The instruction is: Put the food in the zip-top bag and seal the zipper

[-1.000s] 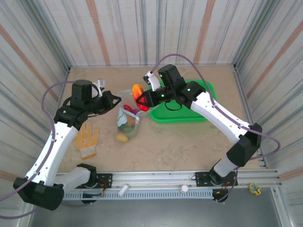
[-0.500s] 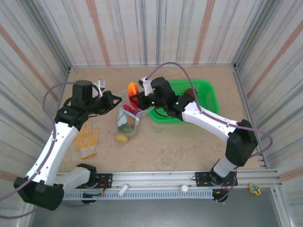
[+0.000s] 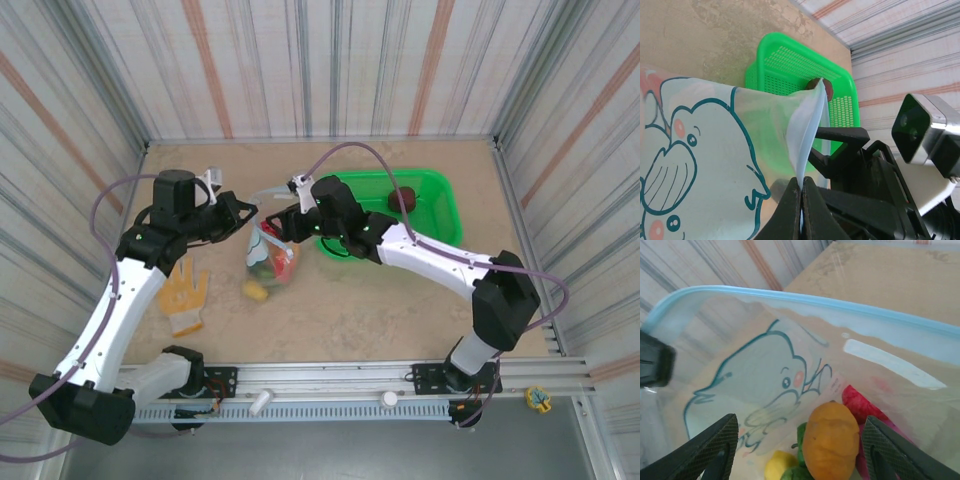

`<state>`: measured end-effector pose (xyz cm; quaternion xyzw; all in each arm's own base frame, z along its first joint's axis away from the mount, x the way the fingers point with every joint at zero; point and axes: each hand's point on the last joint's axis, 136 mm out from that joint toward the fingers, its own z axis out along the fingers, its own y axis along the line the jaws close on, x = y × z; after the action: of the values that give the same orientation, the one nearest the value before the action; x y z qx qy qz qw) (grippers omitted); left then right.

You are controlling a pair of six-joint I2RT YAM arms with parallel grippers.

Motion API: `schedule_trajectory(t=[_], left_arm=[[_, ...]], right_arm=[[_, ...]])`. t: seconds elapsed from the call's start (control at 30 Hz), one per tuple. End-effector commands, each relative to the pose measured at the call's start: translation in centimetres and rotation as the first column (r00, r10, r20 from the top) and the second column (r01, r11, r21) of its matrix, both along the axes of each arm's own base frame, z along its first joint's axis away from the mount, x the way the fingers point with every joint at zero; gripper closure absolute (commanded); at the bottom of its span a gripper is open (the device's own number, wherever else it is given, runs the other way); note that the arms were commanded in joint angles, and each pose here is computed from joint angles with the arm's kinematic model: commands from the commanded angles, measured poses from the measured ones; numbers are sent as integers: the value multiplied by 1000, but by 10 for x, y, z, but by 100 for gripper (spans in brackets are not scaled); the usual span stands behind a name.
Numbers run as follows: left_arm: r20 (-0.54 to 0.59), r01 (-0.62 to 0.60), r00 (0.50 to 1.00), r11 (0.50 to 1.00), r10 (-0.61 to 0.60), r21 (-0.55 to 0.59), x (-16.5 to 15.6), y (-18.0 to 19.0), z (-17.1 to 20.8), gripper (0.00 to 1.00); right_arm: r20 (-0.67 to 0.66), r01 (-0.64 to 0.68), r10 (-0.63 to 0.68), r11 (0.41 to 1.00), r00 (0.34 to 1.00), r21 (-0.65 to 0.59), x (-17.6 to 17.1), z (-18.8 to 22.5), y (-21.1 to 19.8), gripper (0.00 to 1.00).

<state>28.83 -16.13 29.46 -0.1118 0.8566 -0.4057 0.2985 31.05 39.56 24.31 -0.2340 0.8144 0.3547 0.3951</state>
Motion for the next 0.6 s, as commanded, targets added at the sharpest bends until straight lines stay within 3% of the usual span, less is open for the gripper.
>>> schedule_trajectory(t=[0.0, 0.17, 0.33, 0.4, 0.57], left_arm=[[33, -2, 999, 1000, 3, -6, -2, 3, 5, 100], [31, -4, 1000, 1000, 4, -1, -5, 4, 3, 100], [30, 2, 1000, 1000, -2, 1, -5, 3, 4, 100], [29, 12, 1000, 1000, -12, -2, -6, 2, 4, 100], [35, 18, 999, 1000, -18, 6, -7, 2, 5, 100]], right_arm=[[-19, 0, 0, 1000, 1000, 14, 0, 25, -12, 34], [-44, 34, -33, 999, 998, 30, 8, 53, -33, 38], [-56, 225, -226, 974, 973, -22, 30, 75, -85, 48], [-107, 324, -331, 943, 937, -79, 46, 66, -120, 49], [-224, 529, -583, 808, 781, -258, 77, 12, -217, 39]])
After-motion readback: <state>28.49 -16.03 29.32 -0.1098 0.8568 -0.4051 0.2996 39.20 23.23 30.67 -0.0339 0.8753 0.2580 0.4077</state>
